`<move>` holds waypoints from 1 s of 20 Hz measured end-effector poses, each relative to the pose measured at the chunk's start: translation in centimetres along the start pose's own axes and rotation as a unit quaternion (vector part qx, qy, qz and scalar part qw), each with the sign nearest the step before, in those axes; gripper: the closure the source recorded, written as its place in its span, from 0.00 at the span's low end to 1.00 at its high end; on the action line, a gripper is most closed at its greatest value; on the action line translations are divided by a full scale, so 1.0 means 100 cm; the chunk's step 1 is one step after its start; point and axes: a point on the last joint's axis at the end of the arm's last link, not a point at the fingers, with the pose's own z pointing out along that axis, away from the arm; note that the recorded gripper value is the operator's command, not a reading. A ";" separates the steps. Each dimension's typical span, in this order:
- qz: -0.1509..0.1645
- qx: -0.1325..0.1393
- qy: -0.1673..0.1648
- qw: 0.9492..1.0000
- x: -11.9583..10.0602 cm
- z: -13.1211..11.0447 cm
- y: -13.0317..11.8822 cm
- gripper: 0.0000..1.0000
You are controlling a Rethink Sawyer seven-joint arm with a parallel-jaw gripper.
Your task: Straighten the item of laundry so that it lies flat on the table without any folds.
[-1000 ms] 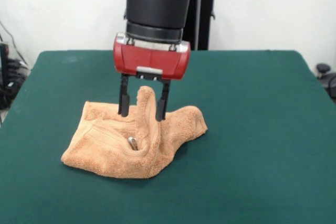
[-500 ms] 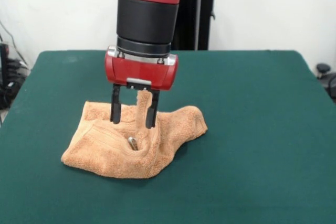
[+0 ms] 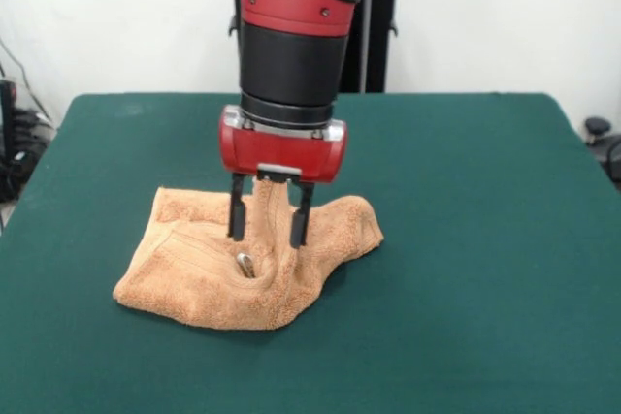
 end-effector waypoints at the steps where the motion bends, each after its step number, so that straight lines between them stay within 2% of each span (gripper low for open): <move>1: -0.002 -0.001 0.001 1.000 0.001 0.001 0.003 0.00; 9: -0.021 -0.009 0.017 1.000 0.018 0.016 0.033 0.00; 20: -0.013 -0.011 0.041 0.999 0.052 0.024 0.027 0.00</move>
